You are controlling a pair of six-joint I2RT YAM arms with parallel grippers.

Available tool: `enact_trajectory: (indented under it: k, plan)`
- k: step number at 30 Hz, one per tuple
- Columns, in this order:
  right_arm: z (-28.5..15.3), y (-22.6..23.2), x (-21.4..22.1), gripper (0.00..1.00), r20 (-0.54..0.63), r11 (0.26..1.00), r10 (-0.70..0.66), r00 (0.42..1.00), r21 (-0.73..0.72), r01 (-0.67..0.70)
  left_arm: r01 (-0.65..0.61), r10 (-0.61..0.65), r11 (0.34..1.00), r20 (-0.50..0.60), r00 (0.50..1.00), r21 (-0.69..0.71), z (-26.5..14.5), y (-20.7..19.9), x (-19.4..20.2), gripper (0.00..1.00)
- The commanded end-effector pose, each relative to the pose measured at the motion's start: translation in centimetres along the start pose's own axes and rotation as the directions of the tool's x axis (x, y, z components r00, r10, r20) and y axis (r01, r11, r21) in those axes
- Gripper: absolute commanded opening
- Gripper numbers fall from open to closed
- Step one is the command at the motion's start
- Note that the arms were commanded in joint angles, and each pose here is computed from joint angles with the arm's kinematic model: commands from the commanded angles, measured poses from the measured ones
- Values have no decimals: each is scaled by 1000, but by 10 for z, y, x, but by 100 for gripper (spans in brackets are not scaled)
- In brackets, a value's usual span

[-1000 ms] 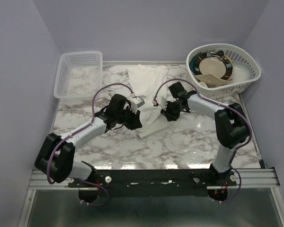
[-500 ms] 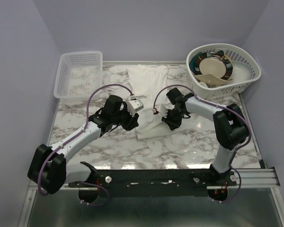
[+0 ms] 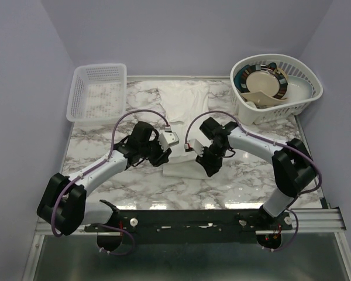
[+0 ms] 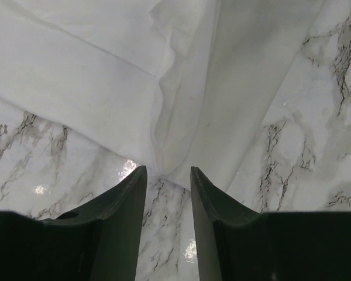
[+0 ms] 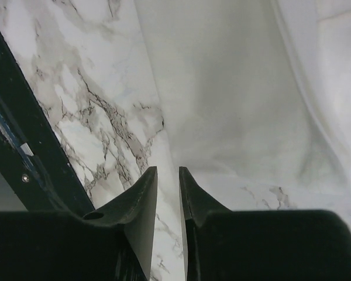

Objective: Roll the t-shirts
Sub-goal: Roll the T-shirt to the center of the board.

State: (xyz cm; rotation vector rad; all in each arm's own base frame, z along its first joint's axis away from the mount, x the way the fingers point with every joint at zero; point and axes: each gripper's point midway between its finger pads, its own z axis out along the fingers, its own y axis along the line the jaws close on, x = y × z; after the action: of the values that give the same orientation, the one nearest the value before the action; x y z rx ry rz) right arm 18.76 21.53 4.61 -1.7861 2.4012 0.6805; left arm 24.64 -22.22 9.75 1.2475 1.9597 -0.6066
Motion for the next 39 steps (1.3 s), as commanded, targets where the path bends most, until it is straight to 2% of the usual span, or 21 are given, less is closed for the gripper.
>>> enact_trajectory:
  k: [1,7,11,14,15,20,24,25,26,27,28,29,31,32,34,36,37,39]
  plan:
    - [-29,-1,-17,31,68,996,-82,994,46,80,-20,25,993,-41,999,118,1,-15,9,38]
    - [-27,-3,-34,31,139,997,-71,988,43,66,8,5,973,-53,999,231,8,-31,13,17]
    - [-25,-1,-34,31,157,999,-49,986,31,45,33,-14,966,-76,997,257,25,-26,15,16]
    - [-23,-3,-32,31,160,998,-50,986,39,44,65,-35,969,-130,991,238,41,-11,17,17]
    - [-23,-4,-32,31,162,998,-49,986,43,42,58,-34,976,-114,993,211,44,0,6,18]
    - [-27,-18,-30,33,183,995,-40,982,102,21,49,-49,999,-57,997,3,49,53,-15,27]
    - [-35,-19,-25,37,222,986,-84,971,162,48,69,-70,997,-37,997,-40,31,65,-20,34]
    - [-38,-15,-25,41,243,983,-117,963,169,77,63,-64,997,-24,998,-42,25,62,-20,40]
    - [-41,-12,-25,43,254,973,-179,951,189,133,-6,8,998,30,1000,-60,9,59,-34,44]
    - [-45,-5,-20,47,283,959,-234,930,225,173,-22,23,1000,35,999,-17,7,42,-20,48]
    - [-48,-2,-20,55,301,946,-278,912,252,205,-58,59,998,58,997,-17,1,36,-20,62]
    - [-48,-1,-17,60,300,925,-338,892,280,256,-158,161,987,121,979,-35,-13,26,-34,67]
    - [-50,2,-15,68,316,886,-418,852,348,306,-238,238,971,113,965,-18,-14,5,-14,77]
    - [-49,3,-14,71,297,859,-472,830,369,356,-307,306,952,148,940,-22,-18,-8,-21,79]
    - [-42,5,-7,77,252,816,-534,807,404,414,-414,409,910,135,903,9,-14,-24,-2,80]
    - [-43,0,-11,77,237,766,-592,770,464,445,-487,480,874,145,865,14,-9,-35,5,80]
    - [-45,-2,-12,77,232,751,-602,764,489,444,-535,528,845,148,837,15,-8,-37,6,79]
    - [-47,-2,-13,77,239,738,-610,755,517,433,-571,561,820,151,814,31,-2,-42,11,78]
